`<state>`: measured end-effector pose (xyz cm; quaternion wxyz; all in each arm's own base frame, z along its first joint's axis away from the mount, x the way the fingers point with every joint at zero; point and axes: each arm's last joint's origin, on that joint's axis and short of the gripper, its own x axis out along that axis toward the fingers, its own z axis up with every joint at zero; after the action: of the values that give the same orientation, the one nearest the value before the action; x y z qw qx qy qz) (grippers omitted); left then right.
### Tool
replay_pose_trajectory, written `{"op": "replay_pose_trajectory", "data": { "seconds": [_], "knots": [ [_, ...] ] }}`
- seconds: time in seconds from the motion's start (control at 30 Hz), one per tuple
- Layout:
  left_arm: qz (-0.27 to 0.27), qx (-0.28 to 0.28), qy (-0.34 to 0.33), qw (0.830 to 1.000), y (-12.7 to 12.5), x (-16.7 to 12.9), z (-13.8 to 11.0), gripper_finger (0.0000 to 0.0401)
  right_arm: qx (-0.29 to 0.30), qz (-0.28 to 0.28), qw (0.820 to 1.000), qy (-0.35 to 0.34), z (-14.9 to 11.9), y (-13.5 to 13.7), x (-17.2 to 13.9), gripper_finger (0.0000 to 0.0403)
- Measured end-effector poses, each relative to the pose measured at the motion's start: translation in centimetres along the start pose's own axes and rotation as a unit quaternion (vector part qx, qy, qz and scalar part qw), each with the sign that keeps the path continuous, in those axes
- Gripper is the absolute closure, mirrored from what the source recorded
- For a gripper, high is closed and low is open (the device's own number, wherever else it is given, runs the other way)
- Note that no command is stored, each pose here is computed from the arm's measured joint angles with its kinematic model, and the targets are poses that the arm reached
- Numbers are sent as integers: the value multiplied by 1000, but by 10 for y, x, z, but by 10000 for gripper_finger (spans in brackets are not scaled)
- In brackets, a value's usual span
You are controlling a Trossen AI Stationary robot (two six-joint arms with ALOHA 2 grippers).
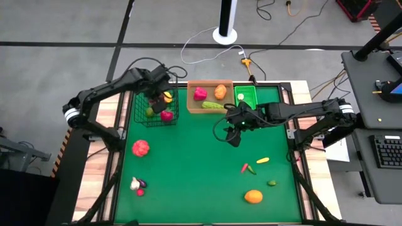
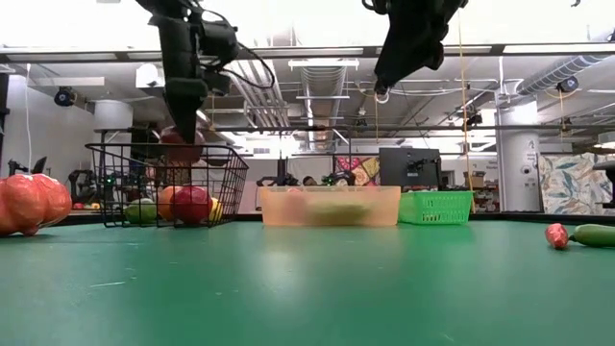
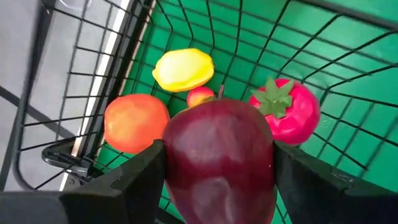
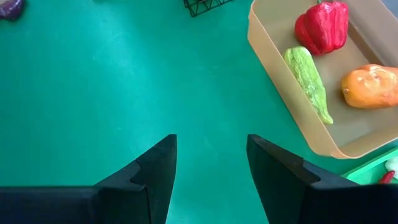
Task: Sort produce into baskets
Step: Put the red apple into the black wire basket
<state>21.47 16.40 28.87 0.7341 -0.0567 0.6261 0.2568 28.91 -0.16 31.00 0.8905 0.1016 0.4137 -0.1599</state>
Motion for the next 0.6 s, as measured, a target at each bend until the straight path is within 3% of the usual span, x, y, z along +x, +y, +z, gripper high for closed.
{"op": "replay_pose_trajectory", "data": {
  "seconds": [0.6],
  "knots": [
    [3, -7, 14, 1000, 0, 51, -9, 151, 0, -1, 1000, 2, -1, 0, 1, 216]
  ]
}}
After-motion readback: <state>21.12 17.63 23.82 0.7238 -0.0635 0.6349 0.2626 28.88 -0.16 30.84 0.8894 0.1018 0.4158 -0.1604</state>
